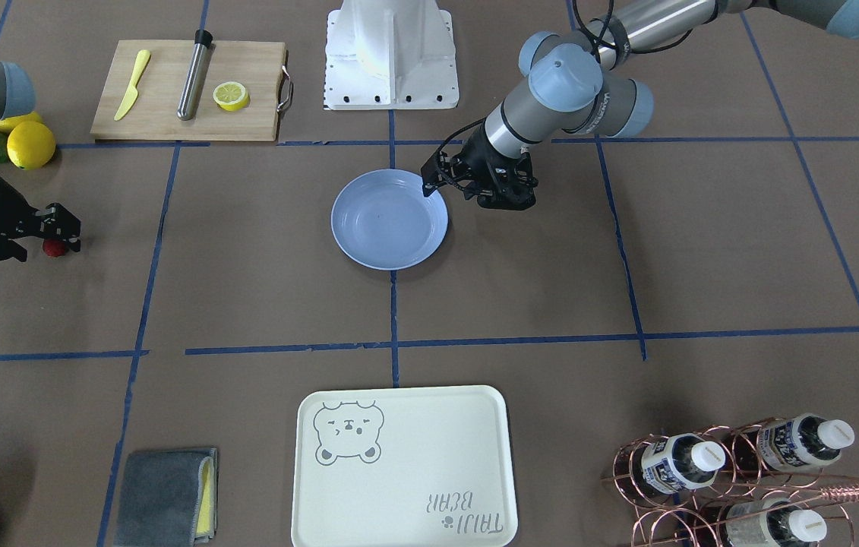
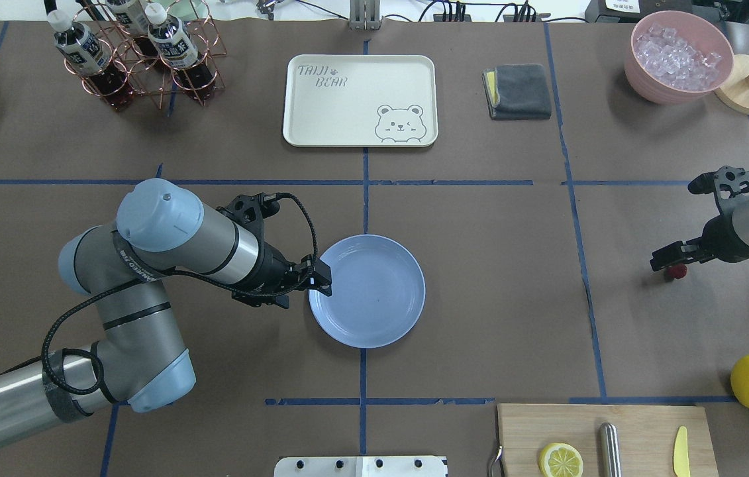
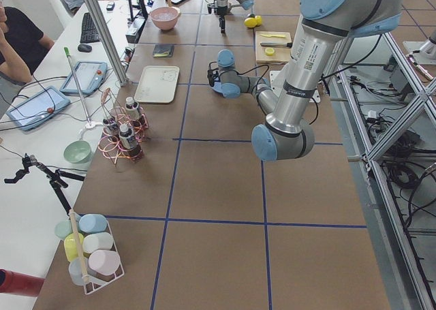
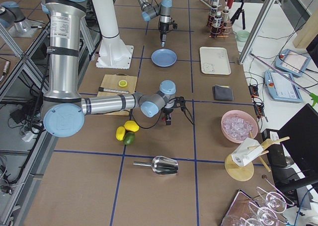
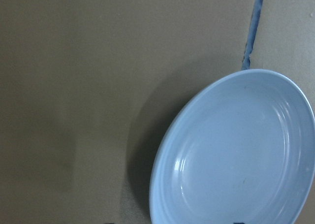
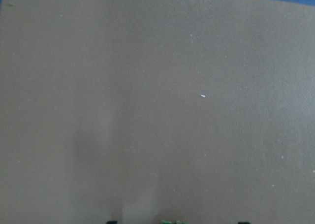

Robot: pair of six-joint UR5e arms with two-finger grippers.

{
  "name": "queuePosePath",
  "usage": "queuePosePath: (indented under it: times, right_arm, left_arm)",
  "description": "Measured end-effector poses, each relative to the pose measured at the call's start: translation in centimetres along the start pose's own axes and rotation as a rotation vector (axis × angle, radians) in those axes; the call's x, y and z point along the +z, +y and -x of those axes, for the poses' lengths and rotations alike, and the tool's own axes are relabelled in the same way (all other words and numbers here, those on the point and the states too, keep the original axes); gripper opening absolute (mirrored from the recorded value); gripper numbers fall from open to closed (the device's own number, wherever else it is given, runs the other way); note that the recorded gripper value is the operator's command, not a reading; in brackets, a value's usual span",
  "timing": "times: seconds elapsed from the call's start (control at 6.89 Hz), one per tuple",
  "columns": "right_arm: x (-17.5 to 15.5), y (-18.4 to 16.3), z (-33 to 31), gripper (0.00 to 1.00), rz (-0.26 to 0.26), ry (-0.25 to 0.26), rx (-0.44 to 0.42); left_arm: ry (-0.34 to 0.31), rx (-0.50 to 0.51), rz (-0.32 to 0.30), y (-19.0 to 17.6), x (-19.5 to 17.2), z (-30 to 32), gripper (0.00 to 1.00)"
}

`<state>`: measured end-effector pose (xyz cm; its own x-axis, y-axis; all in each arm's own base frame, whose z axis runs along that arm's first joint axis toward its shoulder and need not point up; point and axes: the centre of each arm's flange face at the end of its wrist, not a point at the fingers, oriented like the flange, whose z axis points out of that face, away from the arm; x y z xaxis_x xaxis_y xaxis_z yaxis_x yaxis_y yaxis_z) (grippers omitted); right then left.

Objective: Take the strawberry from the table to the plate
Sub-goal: 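Lift the red strawberry with the right gripper and carry it toward the plate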

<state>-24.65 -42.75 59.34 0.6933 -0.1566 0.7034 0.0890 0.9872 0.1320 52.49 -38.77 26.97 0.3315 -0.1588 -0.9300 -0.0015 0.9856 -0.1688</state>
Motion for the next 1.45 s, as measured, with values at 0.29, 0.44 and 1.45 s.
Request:
queuePosePath:
  times: [0.29, 0.44, 1.45]
  right_arm:
    - [0.4, 0.2, -0.4, 0.8, 0.011, 0.003, 0.006]
    - [0.5, 0.2, -0.4, 0.79, 0.015, 0.002, 0.007]
    - [-1.7, 0.2, 1.4, 0.0, -0.01, -0.03, 0.002]
  left_arm:
    - [0.0, 0.0, 0.0, 0.0, 0.0, 0.0, 0.86]
    - [0.0, -0.001, 0.0, 0.0, 0.0, 0.1, 0.87]
    - [0.012, 0.004, -0.003, 0.2, -0.6, -0.3, 0.88]
